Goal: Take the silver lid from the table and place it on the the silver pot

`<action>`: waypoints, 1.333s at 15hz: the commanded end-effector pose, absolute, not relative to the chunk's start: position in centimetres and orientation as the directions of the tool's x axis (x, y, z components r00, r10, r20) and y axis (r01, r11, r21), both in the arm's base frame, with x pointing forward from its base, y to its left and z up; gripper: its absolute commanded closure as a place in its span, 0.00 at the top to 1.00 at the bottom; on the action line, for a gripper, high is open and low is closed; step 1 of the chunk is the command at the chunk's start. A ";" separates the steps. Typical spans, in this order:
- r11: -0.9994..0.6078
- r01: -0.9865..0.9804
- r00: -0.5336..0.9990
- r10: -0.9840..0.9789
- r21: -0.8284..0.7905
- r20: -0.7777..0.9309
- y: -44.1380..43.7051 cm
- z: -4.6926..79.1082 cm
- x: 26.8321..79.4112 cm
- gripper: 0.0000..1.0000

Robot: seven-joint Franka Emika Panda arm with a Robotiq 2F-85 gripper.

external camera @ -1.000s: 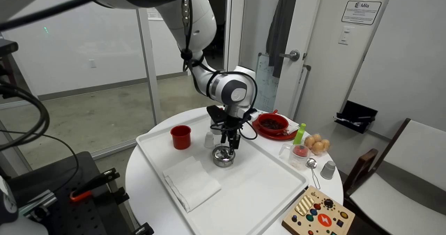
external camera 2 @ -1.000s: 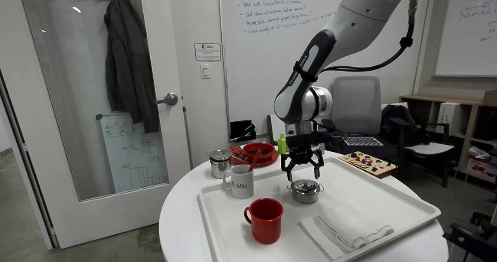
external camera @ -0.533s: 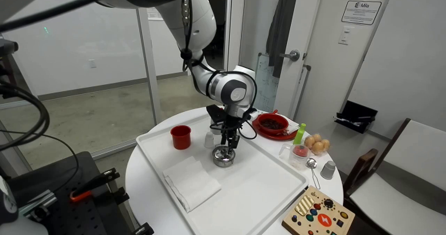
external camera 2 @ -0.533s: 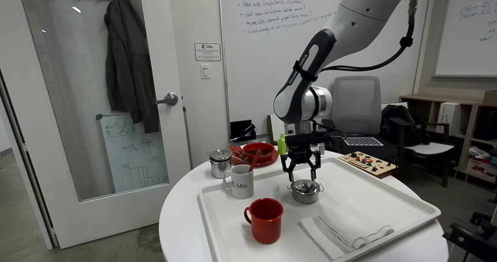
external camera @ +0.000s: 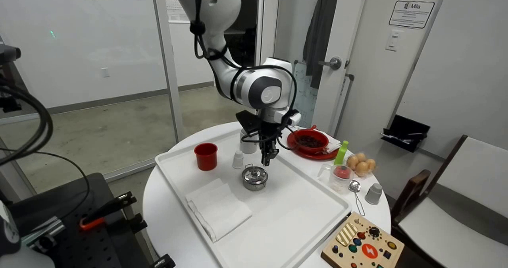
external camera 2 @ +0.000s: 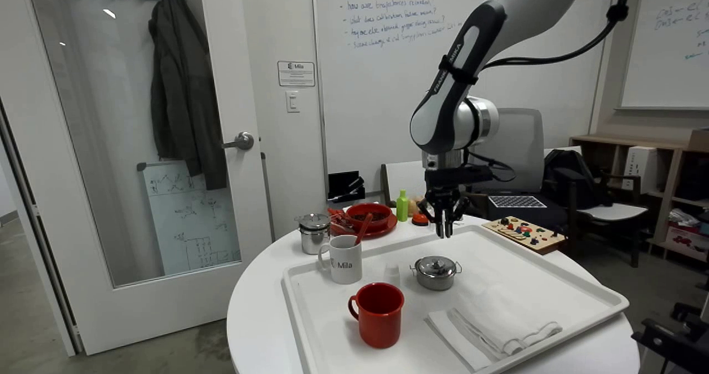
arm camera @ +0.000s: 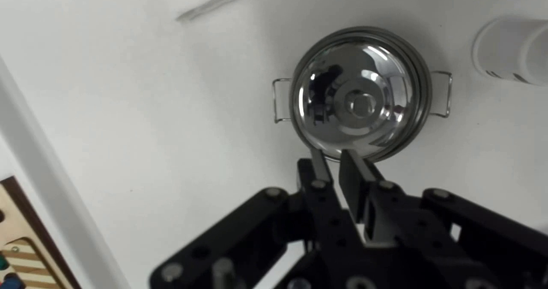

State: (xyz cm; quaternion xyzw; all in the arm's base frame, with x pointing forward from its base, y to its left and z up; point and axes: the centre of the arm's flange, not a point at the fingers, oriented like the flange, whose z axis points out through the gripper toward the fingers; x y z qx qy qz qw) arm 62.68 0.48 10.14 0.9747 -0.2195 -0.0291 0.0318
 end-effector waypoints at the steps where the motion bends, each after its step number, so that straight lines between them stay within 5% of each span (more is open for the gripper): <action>1: -0.936 -0.322 0.941 -0.333 0.145 -0.056 -1.0 13.3 59.1 0.04; 7: -0.945 -0.208 0.970 -0.232 0.254 -0.068 -2.9 14.8 56.8 0.08; 8: -0.945 -0.197 0.973 -0.222 0.261 -0.069 -3.0 15.1 56.5 0.33; 10: -0.944 -0.192 0.973 -0.218 0.268 -0.070 -3.1 15.4 56.1 0.40; 18: -0.953 -0.206 0.971 -0.227 0.221 -0.076 -3.5 16.7 55.0 0.98; 20: -0.950 -0.234 0.964 -0.254 0.208 -0.077 -3.7 17.0 54.9 1.00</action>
